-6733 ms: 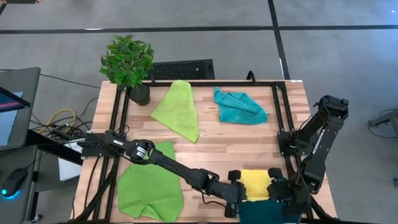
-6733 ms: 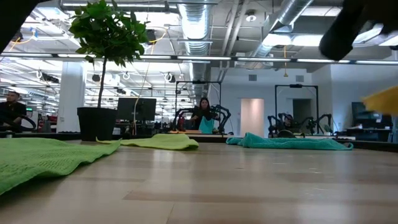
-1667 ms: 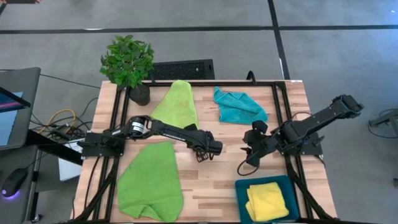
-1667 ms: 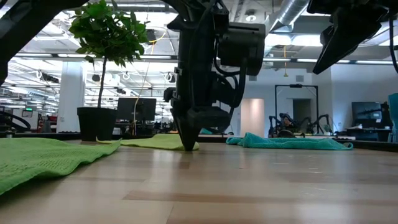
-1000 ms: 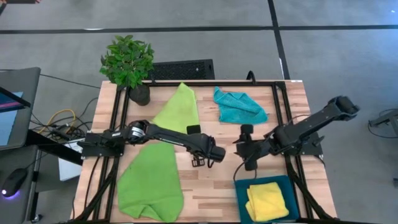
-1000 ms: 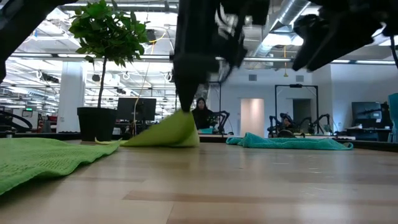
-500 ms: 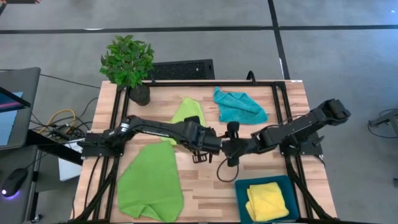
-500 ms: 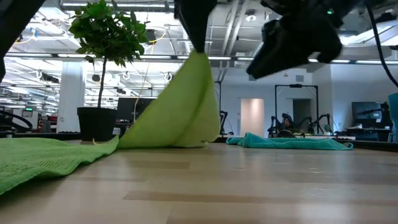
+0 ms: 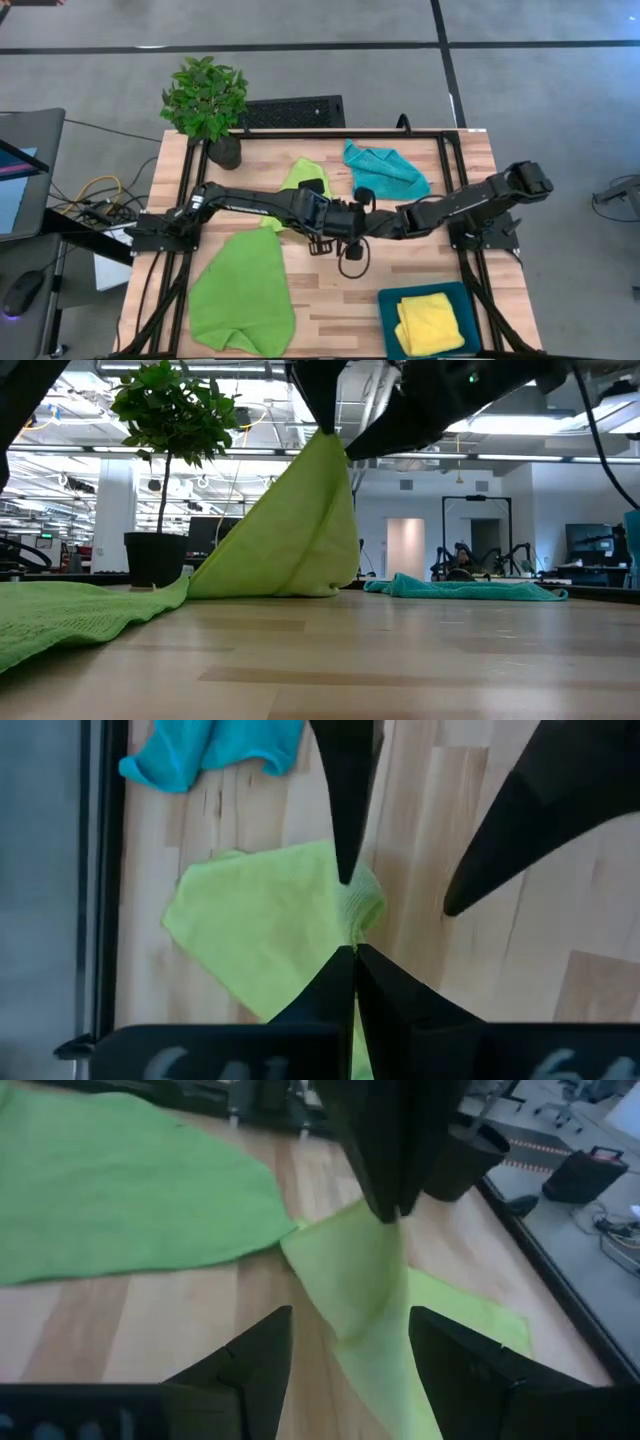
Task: Fold microfiber towels
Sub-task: Fold the light green towel
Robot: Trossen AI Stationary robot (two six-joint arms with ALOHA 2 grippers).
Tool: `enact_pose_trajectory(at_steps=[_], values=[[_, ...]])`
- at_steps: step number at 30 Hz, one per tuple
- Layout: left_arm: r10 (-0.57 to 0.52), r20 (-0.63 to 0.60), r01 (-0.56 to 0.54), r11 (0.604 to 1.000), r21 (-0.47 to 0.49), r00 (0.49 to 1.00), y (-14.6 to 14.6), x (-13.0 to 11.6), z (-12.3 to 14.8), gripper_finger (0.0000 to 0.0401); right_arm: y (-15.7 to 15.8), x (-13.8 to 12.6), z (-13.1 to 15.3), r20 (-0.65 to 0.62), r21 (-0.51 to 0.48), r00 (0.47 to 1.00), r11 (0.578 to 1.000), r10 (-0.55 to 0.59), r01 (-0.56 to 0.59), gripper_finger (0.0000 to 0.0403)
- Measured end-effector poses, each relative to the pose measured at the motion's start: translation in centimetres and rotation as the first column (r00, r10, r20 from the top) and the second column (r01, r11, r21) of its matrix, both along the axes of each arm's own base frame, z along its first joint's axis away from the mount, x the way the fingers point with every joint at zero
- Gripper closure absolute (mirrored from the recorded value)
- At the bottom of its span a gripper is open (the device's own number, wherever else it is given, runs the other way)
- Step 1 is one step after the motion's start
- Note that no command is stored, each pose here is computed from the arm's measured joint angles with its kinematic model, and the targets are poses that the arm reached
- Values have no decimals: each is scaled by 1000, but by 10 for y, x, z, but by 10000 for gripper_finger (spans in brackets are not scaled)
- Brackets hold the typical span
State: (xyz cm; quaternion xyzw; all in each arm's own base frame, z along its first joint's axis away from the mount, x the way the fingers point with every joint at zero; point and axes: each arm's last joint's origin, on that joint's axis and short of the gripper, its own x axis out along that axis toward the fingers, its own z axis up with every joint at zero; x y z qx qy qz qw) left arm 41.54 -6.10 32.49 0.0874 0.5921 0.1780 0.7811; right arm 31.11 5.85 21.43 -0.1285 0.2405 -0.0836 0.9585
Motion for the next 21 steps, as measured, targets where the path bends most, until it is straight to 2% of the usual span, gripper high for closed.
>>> enact_pose_trajectory(at_steps=[7,15,21], values=[[-17,1,17,1000,0,1000,0,1,0,401,-12,13,-8,62,-19,993,995,-101,102,178],[-36,26,35,999,24,999,1,1,8,401,-23,20,-31,-18,-45,990,989,-143,142,178],[-10,66,6,998,59,998,4,-9,24,401,-26,16,-34,-74,-53,985,987,-156,152,178]])
